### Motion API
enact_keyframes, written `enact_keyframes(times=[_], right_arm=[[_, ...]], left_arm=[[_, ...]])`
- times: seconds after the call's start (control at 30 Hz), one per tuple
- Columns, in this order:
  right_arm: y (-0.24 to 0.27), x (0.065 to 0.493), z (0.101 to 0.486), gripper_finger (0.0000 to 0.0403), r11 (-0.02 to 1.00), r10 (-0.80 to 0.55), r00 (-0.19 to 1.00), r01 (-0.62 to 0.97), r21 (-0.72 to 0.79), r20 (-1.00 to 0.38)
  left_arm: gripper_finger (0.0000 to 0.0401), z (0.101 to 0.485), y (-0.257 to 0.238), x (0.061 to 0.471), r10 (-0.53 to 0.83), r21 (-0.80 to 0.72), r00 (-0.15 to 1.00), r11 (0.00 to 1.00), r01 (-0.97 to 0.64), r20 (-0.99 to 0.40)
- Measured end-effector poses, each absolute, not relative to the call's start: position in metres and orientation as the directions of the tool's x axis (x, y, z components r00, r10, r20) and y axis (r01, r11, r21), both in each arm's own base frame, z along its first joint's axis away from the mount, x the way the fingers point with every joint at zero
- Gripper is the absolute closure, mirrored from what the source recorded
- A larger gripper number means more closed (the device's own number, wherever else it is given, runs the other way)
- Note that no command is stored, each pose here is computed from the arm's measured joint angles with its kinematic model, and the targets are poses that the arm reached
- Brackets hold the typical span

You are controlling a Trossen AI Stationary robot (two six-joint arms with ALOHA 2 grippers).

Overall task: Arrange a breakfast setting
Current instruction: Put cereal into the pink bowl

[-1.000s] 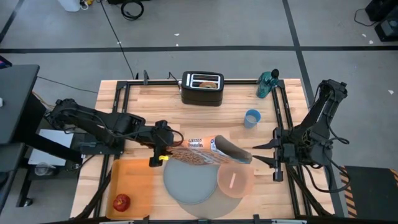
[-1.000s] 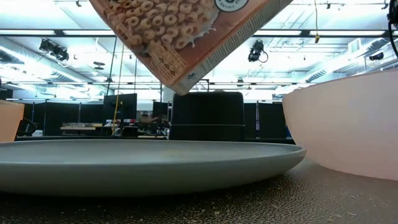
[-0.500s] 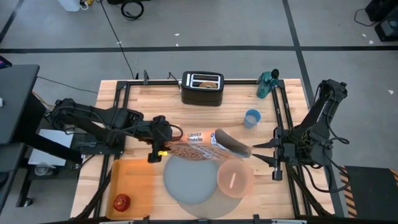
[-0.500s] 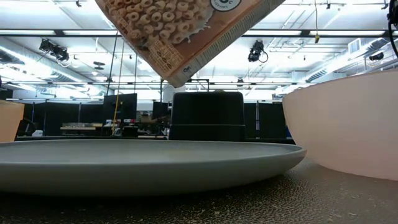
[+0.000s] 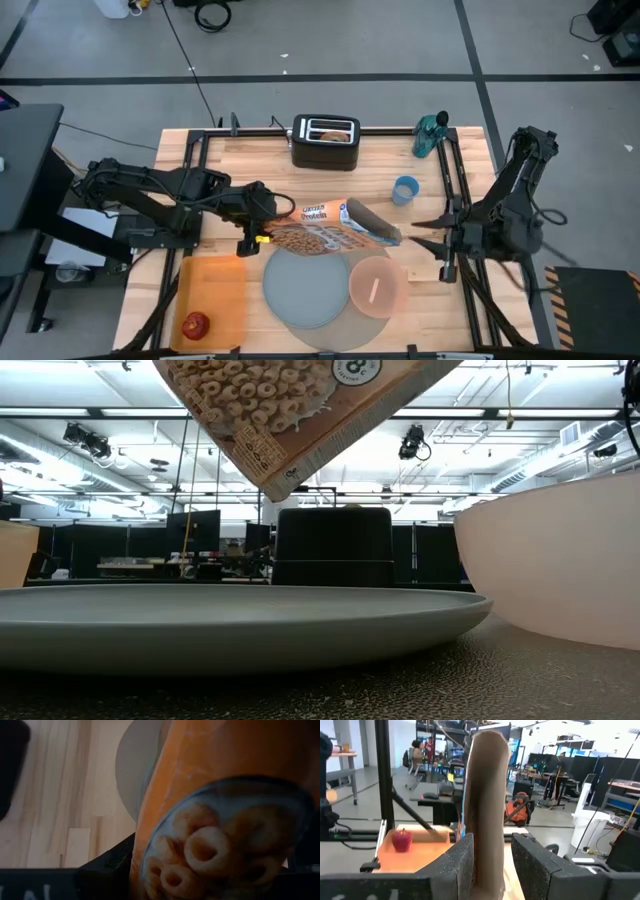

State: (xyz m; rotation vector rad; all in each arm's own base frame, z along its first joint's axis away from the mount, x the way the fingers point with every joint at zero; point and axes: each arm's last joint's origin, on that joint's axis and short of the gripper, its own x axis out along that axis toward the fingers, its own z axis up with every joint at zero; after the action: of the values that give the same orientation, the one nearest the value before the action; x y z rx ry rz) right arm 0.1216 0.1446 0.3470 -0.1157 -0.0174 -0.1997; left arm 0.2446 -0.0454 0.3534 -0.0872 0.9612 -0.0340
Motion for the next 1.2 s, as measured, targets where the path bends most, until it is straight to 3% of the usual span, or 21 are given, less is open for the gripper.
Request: enact_keyframes(times=[0.27,1.2], right_arm=[[0.133,0.115,0.359,0.0263,0.973,-0.199,0.979,0.203,-0.111,0.049],[0.138,0.104,0.358,0.0263,0.976,-0.180,0.983,0.183,-0.116,0.036]], left_arm=[[0.0193,0.373,-0.045,0.243,-0.075,-0.098,0.602,0.995,-0.006,-0.795],[0.0193,0.376,-0.055,0.284,-0.080,-0.089,0.417,0.996,-0.001,-0.905]])
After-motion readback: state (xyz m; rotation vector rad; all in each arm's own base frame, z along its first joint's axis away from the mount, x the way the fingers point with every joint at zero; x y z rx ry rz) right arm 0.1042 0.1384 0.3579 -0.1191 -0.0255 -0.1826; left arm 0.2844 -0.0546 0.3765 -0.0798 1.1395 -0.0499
